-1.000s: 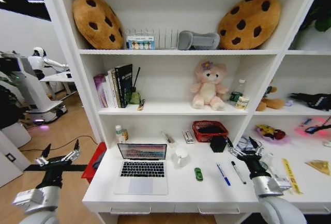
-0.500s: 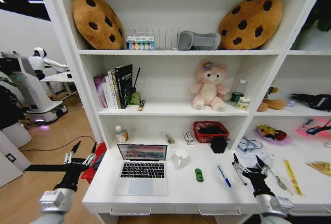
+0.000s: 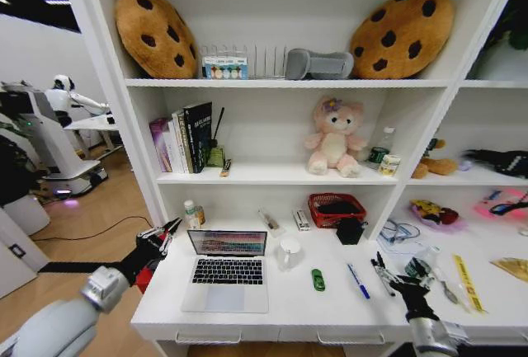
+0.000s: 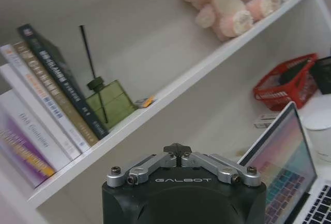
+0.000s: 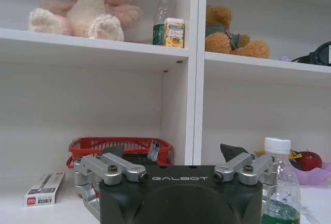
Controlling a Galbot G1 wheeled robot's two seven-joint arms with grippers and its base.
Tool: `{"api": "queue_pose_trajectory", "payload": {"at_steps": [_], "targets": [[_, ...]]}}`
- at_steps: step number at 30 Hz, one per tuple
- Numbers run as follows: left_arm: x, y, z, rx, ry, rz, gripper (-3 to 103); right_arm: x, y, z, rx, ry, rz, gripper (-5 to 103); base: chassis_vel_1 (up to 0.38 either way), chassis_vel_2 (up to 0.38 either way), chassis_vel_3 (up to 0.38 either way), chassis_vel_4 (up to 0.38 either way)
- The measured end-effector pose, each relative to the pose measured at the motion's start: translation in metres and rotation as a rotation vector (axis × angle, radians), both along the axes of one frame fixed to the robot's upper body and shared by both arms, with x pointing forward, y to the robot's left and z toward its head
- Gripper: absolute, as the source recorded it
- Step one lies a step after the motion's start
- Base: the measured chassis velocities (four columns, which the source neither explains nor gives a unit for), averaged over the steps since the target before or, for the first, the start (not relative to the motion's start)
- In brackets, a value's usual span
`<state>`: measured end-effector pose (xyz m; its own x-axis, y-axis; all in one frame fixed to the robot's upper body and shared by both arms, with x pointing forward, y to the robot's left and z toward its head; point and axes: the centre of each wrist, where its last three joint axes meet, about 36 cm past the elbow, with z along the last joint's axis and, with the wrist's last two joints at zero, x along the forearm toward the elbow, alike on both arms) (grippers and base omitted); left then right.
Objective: Organize the objects on the table.
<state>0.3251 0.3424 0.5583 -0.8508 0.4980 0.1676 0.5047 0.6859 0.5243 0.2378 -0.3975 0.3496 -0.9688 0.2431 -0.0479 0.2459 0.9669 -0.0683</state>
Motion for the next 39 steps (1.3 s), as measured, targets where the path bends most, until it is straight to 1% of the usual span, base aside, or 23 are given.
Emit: {"api": "queue_pose_trajectory", "payload": {"at_steps": [1,2,3,7,8,10,11,12,14,16,18,19,21,23,24,25,27,28,30,32,33,35,39], "targets": [[0.009,-0.001,0.006,0.028,0.012,-0.035,0,-0.001,-0.001,-0.001,-0.005,0.002,0.0,100,0.0,0.0,0.0,0.0],[0.023,-0.003,0.015,0.076,0.03,-0.083,0,-0.001,-0.001,-0.002,-0.008,0.003,-0.001,100,0.0,0.0,0.0,0.0],[0.023,-0.003,0.015,0.076,0.03,-0.083,0,-0.001,-0.001,-0.002,-0.008,0.003,-0.001,100,0.0,0.0,0.0,0.0],[0.055,-0.007,0.029,0.177,0.071,-0.176,0,-0.002,-0.001,-0.003,-0.006,0.0,-0.01,100,0.0,0.0,0.0,0.0],[0.055,-0.007,0.029,0.177,0.071,-0.176,0,-0.002,-0.001,-0.003,-0.006,0.0,-0.01,100,0.0,0.0,0.0,0.0],[0.07,-0.014,0.029,0.238,0.097,-0.234,0,-0.003,0.001,-0.004,-0.004,0.0,-0.015,100,0.0,0.0,0.0,0.0],[0.075,-0.017,0.028,0.256,0.107,-0.252,0,-0.004,0.001,-0.005,-0.003,0.002,-0.018,100,0.0,0.0,0.0,0.0],[0.075,-0.017,0.028,0.256,0.107,-0.252,0,-0.004,0.001,-0.005,-0.003,0.002,-0.018,100,0.0,0.0,0.0,0.0],[0.089,-0.023,0.028,0.291,0.119,-0.282,0,-0.005,0.003,-0.008,0.0,0.004,-0.024,100,0.0,0.0,0.0,0.0],[0.094,-0.025,0.029,0.297,0.118,-0.288,0,-0.005,0.003,-0.009,0.002,0.005,-0.025,100,0.0,0.0,0.0,0.0],[0.118,-0.037,0.036,0.31,0.105,-0.307,0,-0.007,0.004,-0.012,0.006,0.008,-0.03,100,0.0,0.0,0.0,0.0],[0.118,-0.037,0.036,0.31,0.105,-0.307,0,-0.007,0.004,-0.012,0.006,0.008,-0.03,100,0.0,0.0,0.0,0.0],[0.142,-0.052,0.041,0.296,0.089,-0.316,0,-0.007,0.005,-0.014,0.008,0.008,-0.032,100,0.0,0.0,0.0,0.0],[0.148,-0.056,0.04,0.292,0.09,-0.319,0,-0.007,0.005,-0.014,0.008,0.006,-0.033,100,0.0,0.0,0.0,0.0],[0.155,-0.062,0.034,0.291,0.099,-0.327,0,-0.006,0.004,-0.014,0.01,0.003,-0.036,100,0.0,0.0,0.0,0.0],[0.155,-0.062,0.034,0.291,0.099,-0.327,0,-0.006,0.004,-0.014,0.01,0.003,-0.036,100,0.0,0.0,0.0,0.0],[0.157,-0.068,0.024,0.292,0.12,-0.341,0,-0.005,0.002,-0.012,0.011,-0.002,-0.039,100,0.0,0.0,0.0,0.0],[0.154,-0.071,0.017,0.298,0.135,-0.354,0,-0.004,0.0,-0.011,0.012,-0.007,-0.041,100,0.0,0.0,0.0,0.0],[0.151,-0.072,0.013,0.304,0.142,-0.363,0,-0.003,-0.001,-0.011,0.013,-0.009,-0.043,100,0.0,0.0,0.0,0.0],[0.144,-0.073,-0.001,0.324,0.166,-0.385,0,-0.002,-0.003,-0.009,0.017,-0.016,-0.045,100,0.0,0.0,0.0,0.0],[0.144,-0.073,-0.001,0.324,0.166,-0.385,0,-0.002,-0.003,-0.009,0.017,-0.016,-0.045,100,0.0,0.0,0.0,0.0],[0.14,-0.072,-0.012,0.339,0.174,-0.397,0,-0.001,-0.003,-0.009,0.019,-0.018,-0.047,100,0.0,0.0,0.0,0.0],[0.138,-0.069,-0.016,0.345,0.165,-0.394,0,-0.002,-0.002,-0.011,0.021,-0.013,-0.047,100,0.0,0.0,0.0,0.0]]}}
